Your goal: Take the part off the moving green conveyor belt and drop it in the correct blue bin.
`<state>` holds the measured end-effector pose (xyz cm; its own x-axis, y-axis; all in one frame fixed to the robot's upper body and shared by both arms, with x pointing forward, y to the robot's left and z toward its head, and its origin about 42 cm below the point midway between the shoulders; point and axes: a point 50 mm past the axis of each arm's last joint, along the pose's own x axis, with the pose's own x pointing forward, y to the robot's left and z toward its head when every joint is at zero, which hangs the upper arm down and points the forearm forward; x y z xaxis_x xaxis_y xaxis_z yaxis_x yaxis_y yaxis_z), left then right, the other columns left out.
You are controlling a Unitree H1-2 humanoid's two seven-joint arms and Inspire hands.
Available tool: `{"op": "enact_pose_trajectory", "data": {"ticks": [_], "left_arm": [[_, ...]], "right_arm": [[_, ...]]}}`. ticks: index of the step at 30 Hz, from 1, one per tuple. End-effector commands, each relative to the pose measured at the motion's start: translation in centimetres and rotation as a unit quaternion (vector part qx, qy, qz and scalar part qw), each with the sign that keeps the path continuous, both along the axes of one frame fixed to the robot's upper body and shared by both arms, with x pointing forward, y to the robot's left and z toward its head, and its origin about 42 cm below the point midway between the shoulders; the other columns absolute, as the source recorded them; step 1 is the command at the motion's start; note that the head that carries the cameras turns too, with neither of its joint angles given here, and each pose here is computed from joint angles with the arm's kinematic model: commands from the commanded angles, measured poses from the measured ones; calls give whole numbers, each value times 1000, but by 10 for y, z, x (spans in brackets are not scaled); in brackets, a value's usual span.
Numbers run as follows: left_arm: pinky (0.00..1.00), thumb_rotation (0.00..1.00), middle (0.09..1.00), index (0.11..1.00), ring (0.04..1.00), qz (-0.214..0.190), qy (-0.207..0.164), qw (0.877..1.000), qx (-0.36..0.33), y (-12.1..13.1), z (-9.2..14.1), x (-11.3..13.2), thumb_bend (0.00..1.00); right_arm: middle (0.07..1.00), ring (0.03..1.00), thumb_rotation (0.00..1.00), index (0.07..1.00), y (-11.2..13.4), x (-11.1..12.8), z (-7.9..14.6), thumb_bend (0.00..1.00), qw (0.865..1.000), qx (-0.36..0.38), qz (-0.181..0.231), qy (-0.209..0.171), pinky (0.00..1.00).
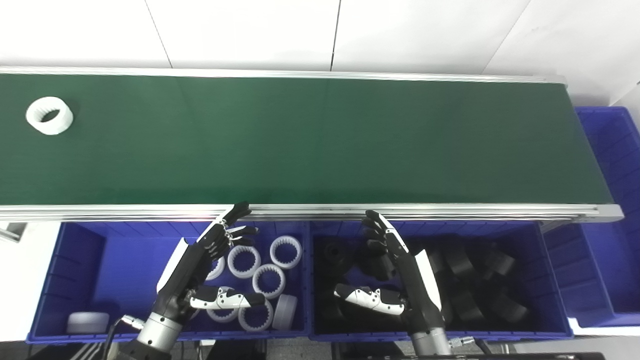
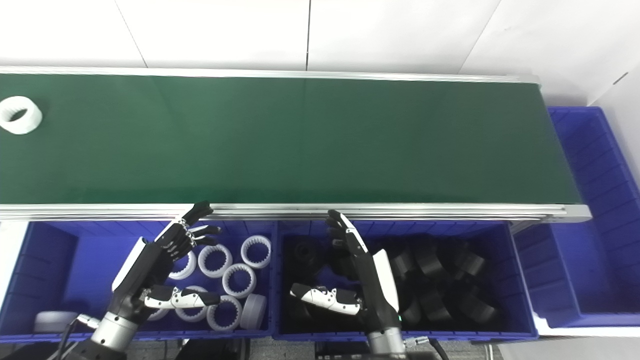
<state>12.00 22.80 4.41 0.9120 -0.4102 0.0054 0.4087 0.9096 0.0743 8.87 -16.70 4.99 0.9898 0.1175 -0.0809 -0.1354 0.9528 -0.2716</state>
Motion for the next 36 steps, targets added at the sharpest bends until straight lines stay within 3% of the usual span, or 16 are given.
{"op": "enact_pose_trajectory", "data": {"ticks": [1,29,34,36], "left_arm": [[712,25,921,913,760,2,-22,1000,-12,-1,7,1,714],[720,59,923,904,785,6,-23,1000,3,0,6,1,715],[811,68,915,794,880,5,-28,999,21,1,8,2,701],[833,53,913,791,888,5,-28,999,21,1,8,2,702]], "right_arm": [[861,829,376,907,3,1,8,899,999,12,7,-33,760],[864,837,381,907,3,1,7,899,999,9,7,-33,769],[870,842,373,906,3,0,7,901,999,12,7,-30,779],[868,840,379,905,3,0,7,903,1000,11,7,-28,776]]}}
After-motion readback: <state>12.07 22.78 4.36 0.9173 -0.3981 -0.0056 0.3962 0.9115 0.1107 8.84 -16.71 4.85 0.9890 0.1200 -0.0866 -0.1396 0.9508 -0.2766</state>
